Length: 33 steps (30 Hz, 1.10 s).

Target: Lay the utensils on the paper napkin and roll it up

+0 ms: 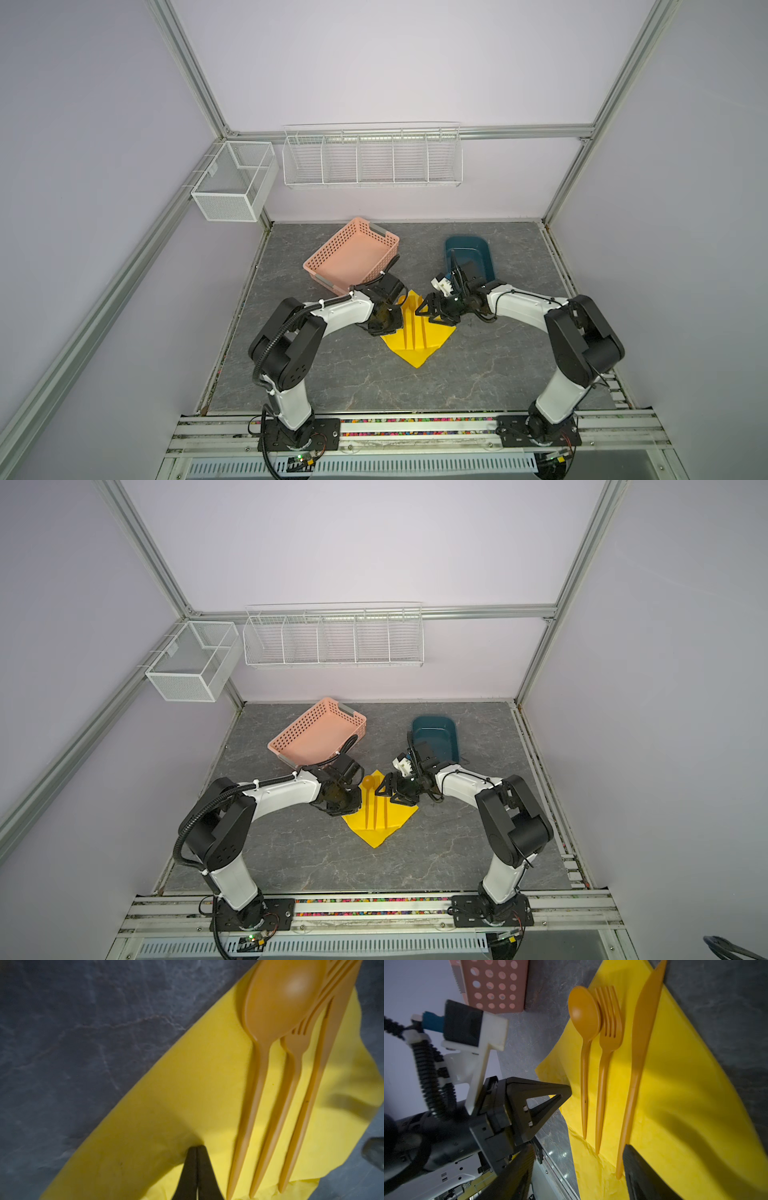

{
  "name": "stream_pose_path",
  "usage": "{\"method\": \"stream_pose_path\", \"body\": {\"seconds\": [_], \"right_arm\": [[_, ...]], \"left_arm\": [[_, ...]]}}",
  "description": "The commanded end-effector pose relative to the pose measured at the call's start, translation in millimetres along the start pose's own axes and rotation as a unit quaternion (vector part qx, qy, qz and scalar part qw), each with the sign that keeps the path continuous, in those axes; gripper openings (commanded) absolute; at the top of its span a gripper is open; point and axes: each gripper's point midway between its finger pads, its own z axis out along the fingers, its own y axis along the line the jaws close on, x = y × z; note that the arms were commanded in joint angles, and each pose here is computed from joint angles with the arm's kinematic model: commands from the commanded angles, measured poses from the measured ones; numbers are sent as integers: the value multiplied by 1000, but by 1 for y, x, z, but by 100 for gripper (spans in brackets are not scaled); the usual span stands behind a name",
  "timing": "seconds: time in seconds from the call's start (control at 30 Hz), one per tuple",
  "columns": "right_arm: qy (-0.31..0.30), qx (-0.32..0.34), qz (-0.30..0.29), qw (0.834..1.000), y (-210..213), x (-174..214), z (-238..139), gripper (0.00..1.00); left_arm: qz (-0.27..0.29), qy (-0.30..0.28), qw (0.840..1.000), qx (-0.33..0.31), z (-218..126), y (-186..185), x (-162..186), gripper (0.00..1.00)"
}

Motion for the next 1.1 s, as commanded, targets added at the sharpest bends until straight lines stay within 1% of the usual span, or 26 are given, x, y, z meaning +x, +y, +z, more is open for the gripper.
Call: {"method": "stream_pose_path", "body": {"seconds": [0.0,0.27,0.73,1.07], "right_arm": [[5,-21,1,1000,8,-5,8,70],[17,-16,15,1000,-6,-4,20,70],[19,-29,19,999,-3,-9,26,67],[21,-27,20,999,-5,-10,30,66]], "left_arm": [[2,13,1000,-6,9,8,8,0],[-2,15,1000,-10,10,13,11,0],[-2,15,1000,-11,10,13,11,0],[-2,15,1000,-12,9,14,12,0]]}}
